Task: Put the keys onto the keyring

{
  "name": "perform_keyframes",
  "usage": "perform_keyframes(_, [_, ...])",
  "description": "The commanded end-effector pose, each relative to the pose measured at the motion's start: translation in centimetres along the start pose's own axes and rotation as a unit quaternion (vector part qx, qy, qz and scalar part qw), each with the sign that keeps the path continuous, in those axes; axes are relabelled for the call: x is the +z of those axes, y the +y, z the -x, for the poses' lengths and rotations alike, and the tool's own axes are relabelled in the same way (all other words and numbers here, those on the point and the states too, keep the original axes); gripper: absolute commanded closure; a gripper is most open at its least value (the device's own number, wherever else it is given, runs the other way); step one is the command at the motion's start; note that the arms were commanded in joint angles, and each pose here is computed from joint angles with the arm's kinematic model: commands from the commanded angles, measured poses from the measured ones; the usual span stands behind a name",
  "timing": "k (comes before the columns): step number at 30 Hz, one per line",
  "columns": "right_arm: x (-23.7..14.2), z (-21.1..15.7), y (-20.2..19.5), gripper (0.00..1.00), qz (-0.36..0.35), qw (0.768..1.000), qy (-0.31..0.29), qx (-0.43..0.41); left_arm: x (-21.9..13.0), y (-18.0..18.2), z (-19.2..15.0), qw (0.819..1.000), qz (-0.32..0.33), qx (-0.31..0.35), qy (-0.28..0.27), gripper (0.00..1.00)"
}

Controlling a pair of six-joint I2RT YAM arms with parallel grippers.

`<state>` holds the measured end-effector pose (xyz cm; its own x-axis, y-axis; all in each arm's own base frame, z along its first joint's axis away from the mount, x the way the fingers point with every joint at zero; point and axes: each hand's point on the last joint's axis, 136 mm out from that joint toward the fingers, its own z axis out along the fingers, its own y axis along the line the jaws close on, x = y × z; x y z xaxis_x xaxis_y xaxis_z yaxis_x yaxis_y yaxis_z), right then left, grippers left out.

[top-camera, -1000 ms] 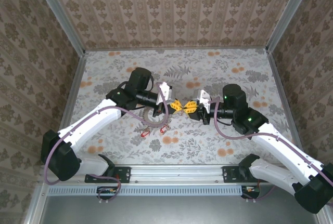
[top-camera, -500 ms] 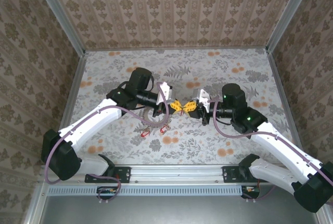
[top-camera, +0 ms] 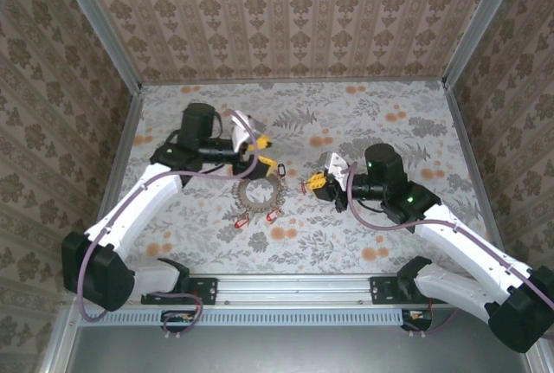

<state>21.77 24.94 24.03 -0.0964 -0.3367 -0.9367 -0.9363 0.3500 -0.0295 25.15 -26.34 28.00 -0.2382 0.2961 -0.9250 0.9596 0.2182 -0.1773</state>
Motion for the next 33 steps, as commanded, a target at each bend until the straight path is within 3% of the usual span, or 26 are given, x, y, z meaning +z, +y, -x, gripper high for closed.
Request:
perform_keyframes(1, [-0.4, -1.6, -1.0, 1.0, -0.046, 0.999, 0.028, -0.004, -2.3, 4.6, -3.2, 0.978, 0.121, -0.172, 0.021, 0.34])
perform_keyframes(3, [-0.6, -2.4, -1.5, 1.0, -0.065, 0.997, 0.043, -0.007, -3.8, 7.2, -6.4, 0.945, 0.215, -0.24, 0.059, 0.31])
perform_keyframes(6, [-0.9, -3.9, -1.8, 1.0, -0.078, 0.994, 0.076, -0.022, -5.0, 8.8, -10.7, 0.902, 0.288, -0.3, 0.119, 0.35])
perform_keyframes(8, [-1.0, -4.7, -1.9, 1.0, -0.083, 0.992, 0.095, -0.033, -5.5, 9.5, -13.9, 0.858, 0.327, -0.364, 0.154, 0.36])
perform_keyframes(17, [-0.4, -4.6, -1.8, 1.0, -0.066, 0.993, 0.095, -0.038, -4.4, 9.8, -20.7, 0.76, 0.343, -0.488, 0.256, 0.54])
perform_keyframes(22, [-0.1, -5.1, -2.0, 1.0, -0.066, 0.991, 0.103, -0.044, -2.4, 7.4, -21.9, 0.725, 0.32, -0.548, 0.267, 0.55])
perform_keyframes(24, [0.2, -5.3, -1.9, 1.0, -0.061, 0.992, 0.106, -0.04, -1.3, 6.5, -22.2, 0.724, 0.313, -0.548, 0.278, 0.55])
perform_keyframes(26, [0.4, -5.5, -1.9, 1.0, -0.059, 0.992, 0.109, -0.036, -0.1, 5.7, -22.0, 0.737, 0.3, -0.531, 0.292, 0.55])
perform_keyframes(30, [0.7, -6.5, -2.1, 1.0, -0.062, 0.99, 0.127, -0.023, 1.7, 4.4, -19.6, 0.82, 0.219, -0.422, 0.317, 0.53])
perform_keyframes(33, [0.8, -7.0, -2.3, 1.0, -0.069, 0.989, 0.131, -0.012, 2.7, 3.2, -16.5, 0.895, 0.127, -0.304, 0.301, 0.55])
